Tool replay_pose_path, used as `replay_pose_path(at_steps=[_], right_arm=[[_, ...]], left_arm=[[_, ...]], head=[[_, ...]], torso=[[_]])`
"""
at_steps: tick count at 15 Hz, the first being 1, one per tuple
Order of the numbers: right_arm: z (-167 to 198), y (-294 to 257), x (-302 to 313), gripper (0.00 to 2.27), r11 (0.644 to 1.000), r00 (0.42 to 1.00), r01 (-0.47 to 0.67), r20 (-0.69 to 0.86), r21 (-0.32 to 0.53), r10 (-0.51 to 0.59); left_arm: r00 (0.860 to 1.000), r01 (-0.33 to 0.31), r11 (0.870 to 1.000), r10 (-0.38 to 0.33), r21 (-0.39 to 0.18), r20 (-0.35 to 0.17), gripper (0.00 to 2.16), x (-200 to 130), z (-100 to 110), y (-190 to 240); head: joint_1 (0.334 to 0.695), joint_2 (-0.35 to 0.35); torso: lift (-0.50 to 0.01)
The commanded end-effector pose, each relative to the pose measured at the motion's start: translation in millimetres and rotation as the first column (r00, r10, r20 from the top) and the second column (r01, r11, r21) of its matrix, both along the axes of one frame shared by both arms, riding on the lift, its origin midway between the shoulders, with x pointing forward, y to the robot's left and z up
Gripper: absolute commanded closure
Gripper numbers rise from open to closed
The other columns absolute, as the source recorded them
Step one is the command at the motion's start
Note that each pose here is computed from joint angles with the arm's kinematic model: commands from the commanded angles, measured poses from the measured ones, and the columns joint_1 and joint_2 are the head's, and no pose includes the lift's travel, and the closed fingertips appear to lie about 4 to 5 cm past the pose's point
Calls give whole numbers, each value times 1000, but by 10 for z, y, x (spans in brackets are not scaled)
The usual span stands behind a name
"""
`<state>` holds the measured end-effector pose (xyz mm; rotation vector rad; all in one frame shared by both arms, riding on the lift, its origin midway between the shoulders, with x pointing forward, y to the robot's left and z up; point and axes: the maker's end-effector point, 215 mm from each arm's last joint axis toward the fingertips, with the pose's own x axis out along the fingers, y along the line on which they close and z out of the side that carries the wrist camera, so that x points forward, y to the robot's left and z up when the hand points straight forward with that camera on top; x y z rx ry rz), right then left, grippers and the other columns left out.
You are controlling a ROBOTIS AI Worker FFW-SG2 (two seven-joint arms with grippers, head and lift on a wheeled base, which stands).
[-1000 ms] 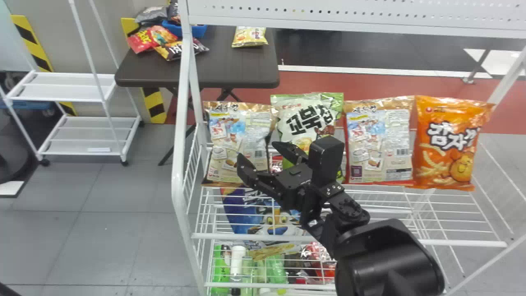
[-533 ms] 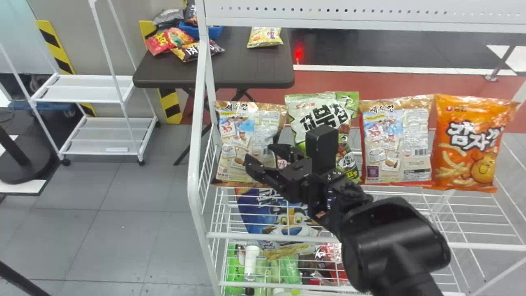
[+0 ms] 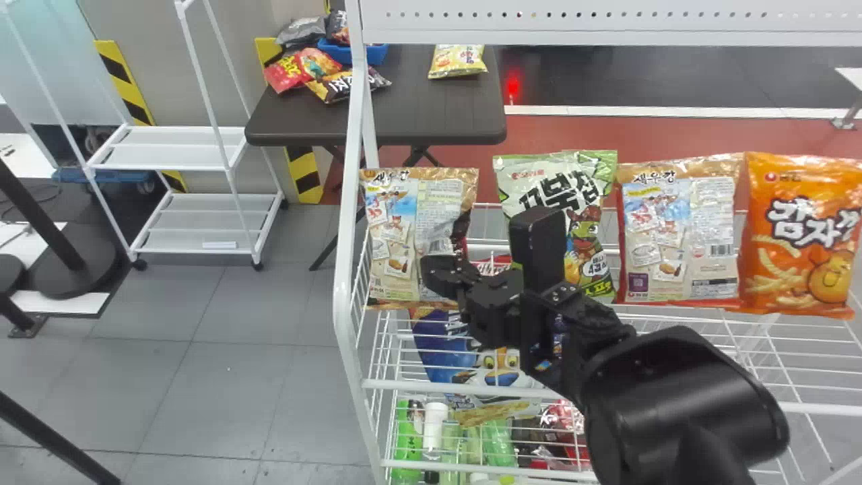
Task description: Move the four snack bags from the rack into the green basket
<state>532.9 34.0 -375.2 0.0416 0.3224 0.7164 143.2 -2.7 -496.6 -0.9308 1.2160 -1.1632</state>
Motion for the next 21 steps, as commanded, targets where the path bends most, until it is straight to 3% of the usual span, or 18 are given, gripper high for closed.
replay_pose_path(at_steps=[1, 6, 10, 11, 14, 16, 21], right_arm=[[153, 2, -195, 2233, 1000, 1000, 5, 17, 22, -5], [397, -410, -790, 2236, 997, 995, 71, 76, -18, -70], [630, -1216, -1424, 2236, 984, 975, 172, 151, -37, -165], [755, -1370, -1590, 2236, 982, 966, 189, 186, -26, -181], [927, -1792, -2129, 2236, 976, 947, 217, 249, -30, -203], [684, -2012, -2322, 2236, 970, 960, 230, 181, -74, -214], [-393, -2266, -2724, 2236, 966, 965, 220, -115, -133, -236]], left_arm=[[1000, 1, 1000, -1, -5, 1, 2132, -14, 17, -4], [1000, 1, 1000, -1, -13, 8, 2132, -24, 47, -1], [1000, -8, 1000, 9, -7, 30, 2132, 23, 30, 6], [999, -16, 1000, 16, -6, 33, 2132, 48, 18, 19], [999, -37, 999, 37, 1, 35, 2132, 102, -7, 68], [996, -58, 998, 58, -5, 63, 2132, 187, 0, 105], [993, -89, 996, 90, -15, 77, 2132, 268, 23, 159]], head=[[695, 53], [695, 43], [695, -65], [695, -136], [695, -247], [695, -340], [695, -350]], torso=[[0], [0], [0], [0], [0], [0], [0]])
